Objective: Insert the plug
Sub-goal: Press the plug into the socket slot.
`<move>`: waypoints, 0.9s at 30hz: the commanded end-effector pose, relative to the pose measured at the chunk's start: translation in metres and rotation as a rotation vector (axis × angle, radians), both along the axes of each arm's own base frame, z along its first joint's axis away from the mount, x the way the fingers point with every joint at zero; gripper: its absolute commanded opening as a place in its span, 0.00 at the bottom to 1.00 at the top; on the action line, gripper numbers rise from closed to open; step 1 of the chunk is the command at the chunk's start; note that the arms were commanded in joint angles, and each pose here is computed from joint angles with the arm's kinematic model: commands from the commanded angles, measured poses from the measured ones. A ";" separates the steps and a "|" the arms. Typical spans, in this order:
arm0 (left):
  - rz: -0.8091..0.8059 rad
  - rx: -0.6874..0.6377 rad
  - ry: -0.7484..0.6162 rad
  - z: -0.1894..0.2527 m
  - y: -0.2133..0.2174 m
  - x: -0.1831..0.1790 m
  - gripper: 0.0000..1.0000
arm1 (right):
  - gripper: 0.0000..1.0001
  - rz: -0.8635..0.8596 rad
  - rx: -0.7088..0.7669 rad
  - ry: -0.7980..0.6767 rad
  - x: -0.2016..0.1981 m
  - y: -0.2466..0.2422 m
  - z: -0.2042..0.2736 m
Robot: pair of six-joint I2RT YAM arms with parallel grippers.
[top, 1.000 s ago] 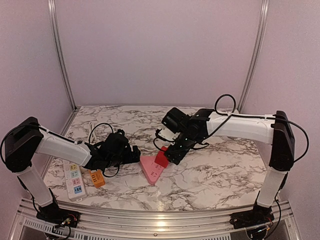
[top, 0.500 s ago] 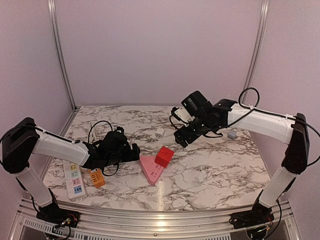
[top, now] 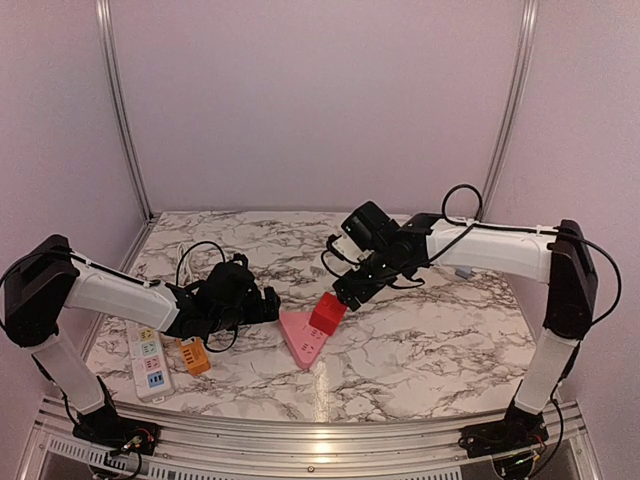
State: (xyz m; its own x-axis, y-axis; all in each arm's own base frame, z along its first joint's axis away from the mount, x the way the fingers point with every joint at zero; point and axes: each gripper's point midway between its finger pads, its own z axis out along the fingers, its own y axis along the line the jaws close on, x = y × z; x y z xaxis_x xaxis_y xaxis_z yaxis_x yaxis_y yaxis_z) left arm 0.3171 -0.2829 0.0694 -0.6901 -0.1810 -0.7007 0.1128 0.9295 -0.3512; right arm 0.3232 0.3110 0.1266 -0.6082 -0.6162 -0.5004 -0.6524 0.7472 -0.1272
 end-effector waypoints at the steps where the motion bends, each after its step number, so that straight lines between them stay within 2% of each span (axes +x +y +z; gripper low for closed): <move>1: 0.014 -0.016 -0.017 0.005 0.000 0.005 0.99 | 0.89 0.005 0.045 -0.025 0.006 0.020 0.008; 19: 0.019 -0.013 -0.013 0.002 0.003 0.003 0.99 | 0.89 0.059 -0.041 0.042 -0.009 0.032 -0.029; 27: 0.023 -0.013 -0.014 0.002 0.004 0.002 0.99 | 0.89 0.042 -0.064 0.022 -0.009 0.028 -0.024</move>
